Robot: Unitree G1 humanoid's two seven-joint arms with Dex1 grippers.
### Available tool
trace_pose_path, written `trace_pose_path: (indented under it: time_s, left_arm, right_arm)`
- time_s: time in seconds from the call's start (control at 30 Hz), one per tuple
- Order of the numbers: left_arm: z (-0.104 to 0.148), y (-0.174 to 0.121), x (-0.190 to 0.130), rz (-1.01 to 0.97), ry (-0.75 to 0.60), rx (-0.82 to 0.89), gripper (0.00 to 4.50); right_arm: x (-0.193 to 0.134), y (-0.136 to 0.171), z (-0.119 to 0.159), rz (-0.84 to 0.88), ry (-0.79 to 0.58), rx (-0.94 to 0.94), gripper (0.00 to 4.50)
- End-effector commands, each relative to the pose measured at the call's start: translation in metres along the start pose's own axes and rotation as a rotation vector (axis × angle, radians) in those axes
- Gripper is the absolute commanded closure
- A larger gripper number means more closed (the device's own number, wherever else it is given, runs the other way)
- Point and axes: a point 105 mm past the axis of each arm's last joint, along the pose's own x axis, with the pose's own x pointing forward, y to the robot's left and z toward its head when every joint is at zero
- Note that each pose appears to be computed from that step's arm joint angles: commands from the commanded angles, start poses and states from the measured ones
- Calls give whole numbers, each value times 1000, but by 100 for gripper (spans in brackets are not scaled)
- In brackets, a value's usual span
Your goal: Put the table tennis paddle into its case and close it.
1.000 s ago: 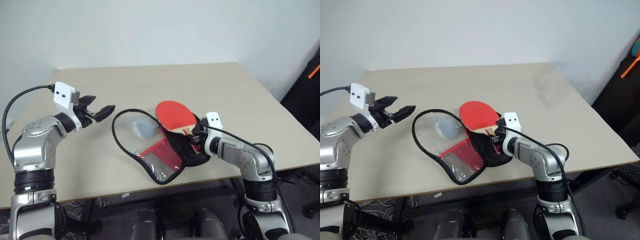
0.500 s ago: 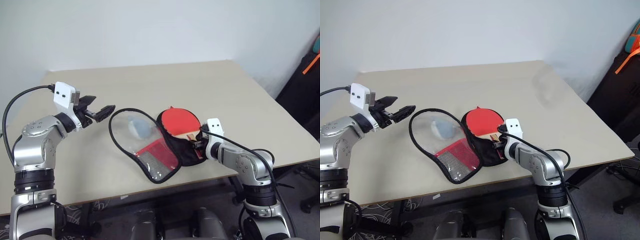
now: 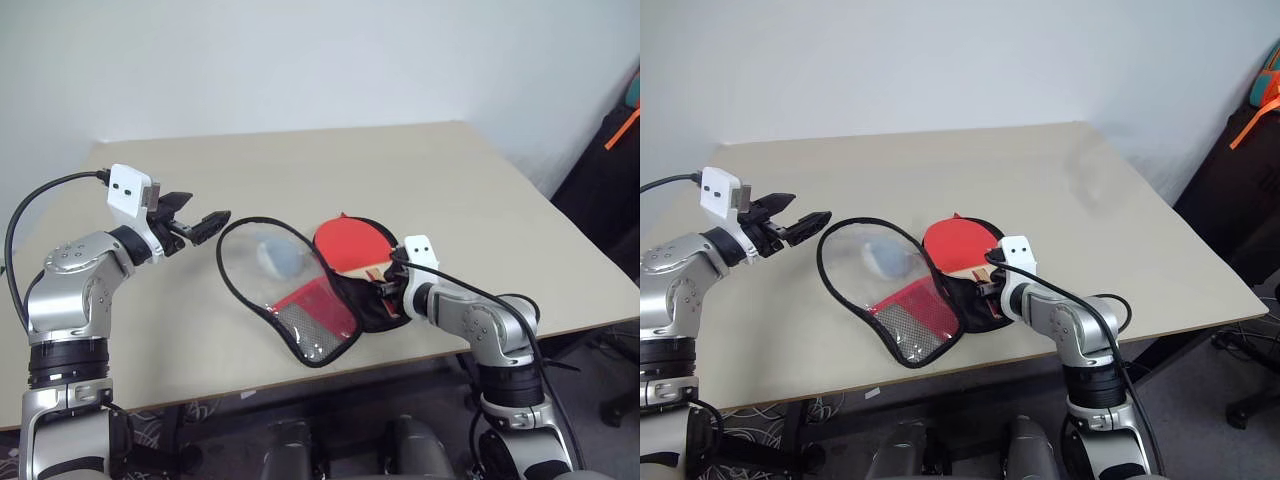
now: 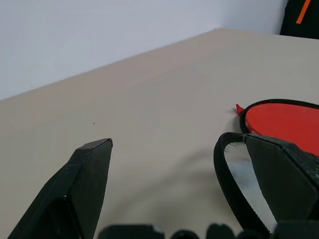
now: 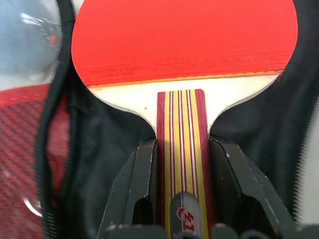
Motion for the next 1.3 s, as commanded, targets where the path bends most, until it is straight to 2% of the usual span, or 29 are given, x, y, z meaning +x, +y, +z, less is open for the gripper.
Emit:
trace_pose_path:
  time_s: [0.03,0.1,0.4,0.43,0.6,0.73,0.93,1.03,1.17,1.3]
  left_arm:
    - [18,-2,-2,-5,-47,43,0]
    - [18,-2,-2,-6,-48,43,0]
    - [17,-2,-3,-6,-42,41,0]
    - [16,-2,-3,-6,-40,41,0]
    - [14,6,-15,1,-19,45,0]
    - [1,19,-42,19,37,24,0]
    - [-19,30,-68,85,70,-55,198]
    - [-31,17,-64,52,88,-87,299]
    - [-41,-17,-43,-40,92,-130,446]
    - [-43,-62,-19,-173,85,-172,446]
  right_arm:
    - [-2,9,21,15,-60,-31,339]
    - [-1,9,20,11,-51,-33,339]
    - [-4,1,17,-23,-23,-53,23]
    - [-7,0,20,-17,-30,-62,3]
    - [-33,-2,56,63,-153,-114,3]
    - [-76,-8,94,198,-291,-205,3]
    - [-94,-59,102,70,-278,-237,0]
    - [-95,-65,106,51,-284,-243,0]
    - [-94,-63,113,56,-301,-255,0]
    - [-94,-59,120,68,-318,-262,0]
